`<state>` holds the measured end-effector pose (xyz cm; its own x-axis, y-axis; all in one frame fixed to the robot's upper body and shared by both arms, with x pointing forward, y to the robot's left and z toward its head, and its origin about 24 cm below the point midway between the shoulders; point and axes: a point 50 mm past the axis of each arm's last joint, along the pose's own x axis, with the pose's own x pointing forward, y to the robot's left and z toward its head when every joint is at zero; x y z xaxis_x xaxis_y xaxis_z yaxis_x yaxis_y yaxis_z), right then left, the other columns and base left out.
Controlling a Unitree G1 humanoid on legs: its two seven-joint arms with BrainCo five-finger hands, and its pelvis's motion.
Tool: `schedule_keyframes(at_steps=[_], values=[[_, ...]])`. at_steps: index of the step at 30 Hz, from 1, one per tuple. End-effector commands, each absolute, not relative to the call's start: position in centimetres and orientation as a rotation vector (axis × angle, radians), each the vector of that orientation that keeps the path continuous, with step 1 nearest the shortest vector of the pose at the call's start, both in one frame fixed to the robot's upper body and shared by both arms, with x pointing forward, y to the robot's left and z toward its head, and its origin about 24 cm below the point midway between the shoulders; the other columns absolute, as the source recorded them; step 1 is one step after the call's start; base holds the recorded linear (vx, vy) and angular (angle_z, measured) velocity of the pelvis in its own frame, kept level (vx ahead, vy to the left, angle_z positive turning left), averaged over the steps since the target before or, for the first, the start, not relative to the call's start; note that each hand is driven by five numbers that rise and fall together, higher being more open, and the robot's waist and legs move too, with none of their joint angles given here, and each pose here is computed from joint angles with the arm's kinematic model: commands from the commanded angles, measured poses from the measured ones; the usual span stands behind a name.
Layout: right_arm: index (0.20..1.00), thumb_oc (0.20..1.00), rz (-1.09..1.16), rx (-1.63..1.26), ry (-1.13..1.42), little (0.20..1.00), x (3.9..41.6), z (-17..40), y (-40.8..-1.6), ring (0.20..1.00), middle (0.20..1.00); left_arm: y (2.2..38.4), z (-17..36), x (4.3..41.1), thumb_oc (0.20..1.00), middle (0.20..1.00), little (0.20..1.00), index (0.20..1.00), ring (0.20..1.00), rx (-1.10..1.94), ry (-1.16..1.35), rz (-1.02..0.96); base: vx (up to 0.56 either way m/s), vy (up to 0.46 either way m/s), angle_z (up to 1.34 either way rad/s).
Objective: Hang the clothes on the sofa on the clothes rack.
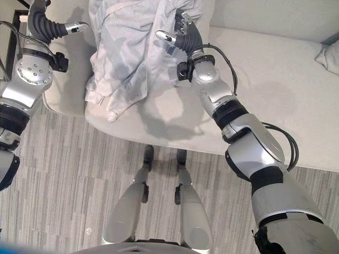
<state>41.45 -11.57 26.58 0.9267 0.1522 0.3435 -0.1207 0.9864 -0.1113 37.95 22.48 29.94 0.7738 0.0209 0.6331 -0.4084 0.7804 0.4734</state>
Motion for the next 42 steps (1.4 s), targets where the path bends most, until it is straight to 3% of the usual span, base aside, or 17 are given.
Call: schedule_keyframes(at_steps=[1, 7, 12, 27, 34, 42], values=[[1.0, 1.0, -0.007, -0.194, -0.362, 1.0, 42.3, 27.4, -12.6, 1.0, 1.0, 21.1, 30.4, 38.0, 1.0, 1.0, 1.0, 1.0, 1.0, 0.555, -0.705, 0.224, 0.0, 0.0, 0.0], [1.0, 1.0, -0.146, -0.37, -0.251, 1.0, 43.1, 26.5, -12.8, 1.0, 1.0, 17.9, 29.8, 38.0, 1.0, 1.0, 1.0, 1.0, 1.0, 0.499, -0.751, 0.167, 0.0, -0.001, 0.01], [1.0, 1.0, -0.286, -0.493, -0.167, 1.0, 43.3, 25.8, -15.5, 1.0, 1.0, 15.1, 29.8, 37.9, 1.0, 1.0, 1.0, 1.0, 1.0, 0.503, -0.787, 0.103, -0.01, -0.007, 0.08], [1.0, 1.0, -0.286, -0.435, -0.147, 1.0, 43.3, 25.5, -16.1, 1.0, 1.0, 14.1, 30.8, 38.4, 1.0, 1.0, 1.0, 1.0, 1.0, 0.578, -0.791, 0.088, 0.0, 0.004, 0.05], [1.0, 1.0, -0.208, -0.366, -0.22, 1.0, 43.3, 26.4, -13.7, 1.0, 1.0, 14.5, 31.0, 40.8, 1.0, 1.0, 1.0, 1.0, 1.0, 0.793, -0.644, 0.161, -0.01, 0.009, 0.0], [1.0, 1.0, -0.01, -0.337, -0.343, 1.0, 42.4, 26.7, -8.1, 1.0, 1.0, 18.4, 31.7, 42.1, 1.0, 1.0, 1.0, 1.0, 1.0, 0.957, -0.449, 0.336, 0.02, 0.003, -0.08]])
